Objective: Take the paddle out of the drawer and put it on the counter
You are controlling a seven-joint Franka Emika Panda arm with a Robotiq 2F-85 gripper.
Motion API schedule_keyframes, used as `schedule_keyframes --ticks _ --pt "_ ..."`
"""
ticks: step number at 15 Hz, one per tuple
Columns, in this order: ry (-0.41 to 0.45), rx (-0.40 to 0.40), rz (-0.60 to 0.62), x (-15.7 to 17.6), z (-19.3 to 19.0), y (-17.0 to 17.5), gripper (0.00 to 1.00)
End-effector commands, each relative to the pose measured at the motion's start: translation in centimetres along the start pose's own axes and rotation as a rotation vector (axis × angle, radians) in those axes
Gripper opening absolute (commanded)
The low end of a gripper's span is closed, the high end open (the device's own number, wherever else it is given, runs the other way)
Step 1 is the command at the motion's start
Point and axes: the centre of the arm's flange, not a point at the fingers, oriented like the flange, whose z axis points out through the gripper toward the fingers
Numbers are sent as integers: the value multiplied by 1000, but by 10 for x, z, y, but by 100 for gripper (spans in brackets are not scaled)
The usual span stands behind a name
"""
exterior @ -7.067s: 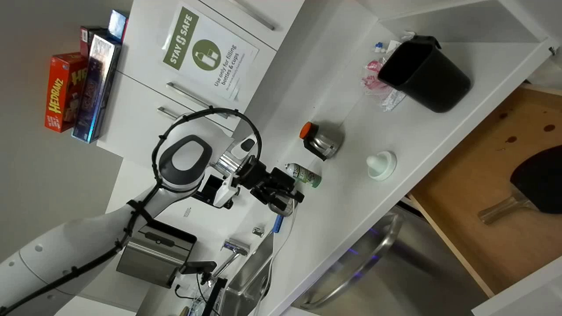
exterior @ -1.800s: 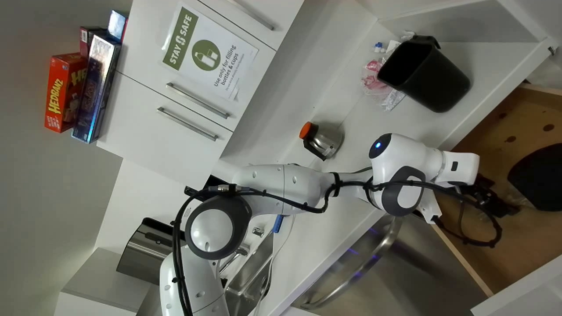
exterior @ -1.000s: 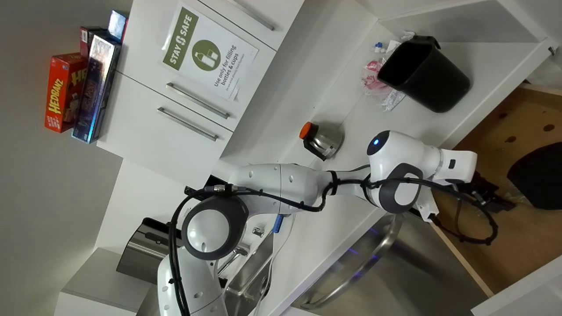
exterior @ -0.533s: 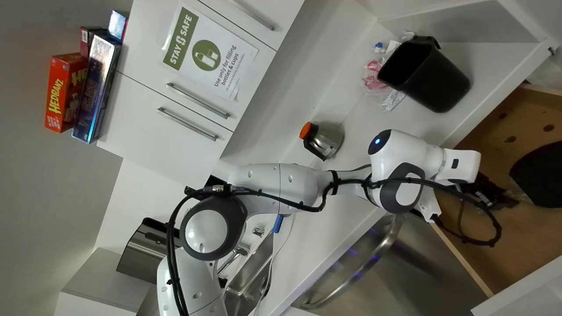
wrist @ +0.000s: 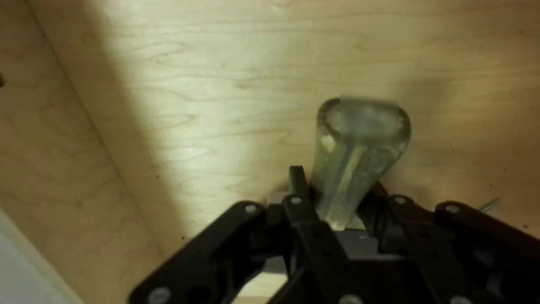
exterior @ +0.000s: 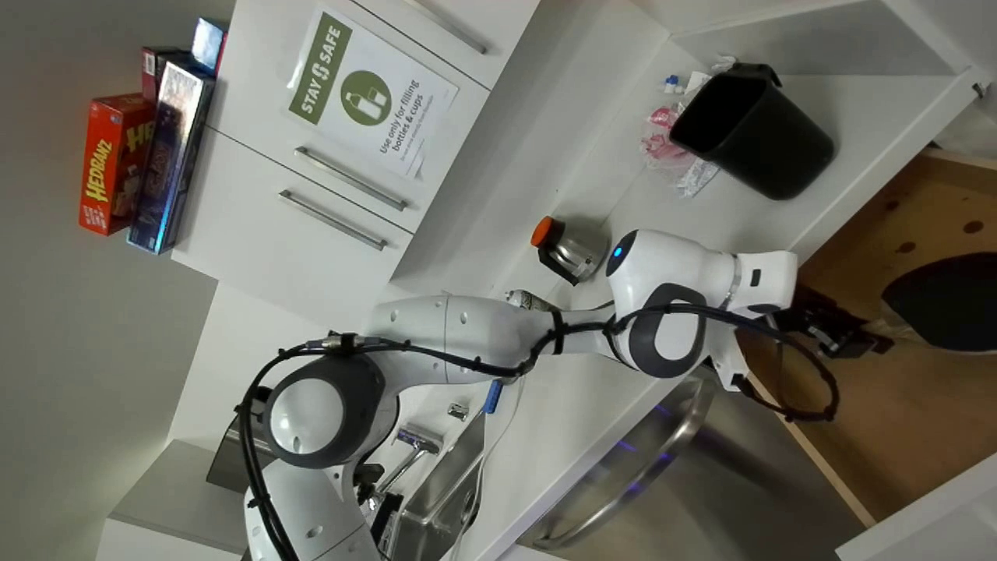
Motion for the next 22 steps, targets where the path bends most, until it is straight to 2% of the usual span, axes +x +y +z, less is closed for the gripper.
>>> schedule_keyframes --ticks 1,7,11,18,22 --pt "110 -13 -9 -15 -61 15 8" --pt "278 -75 -10 -23 -101 17 8" --pt "370 -84 -10 -39 -133 18 8" --pt "519 -20 -15 -82 -192 21 8" --pt "582 57 -26 -111 -216 20 8"
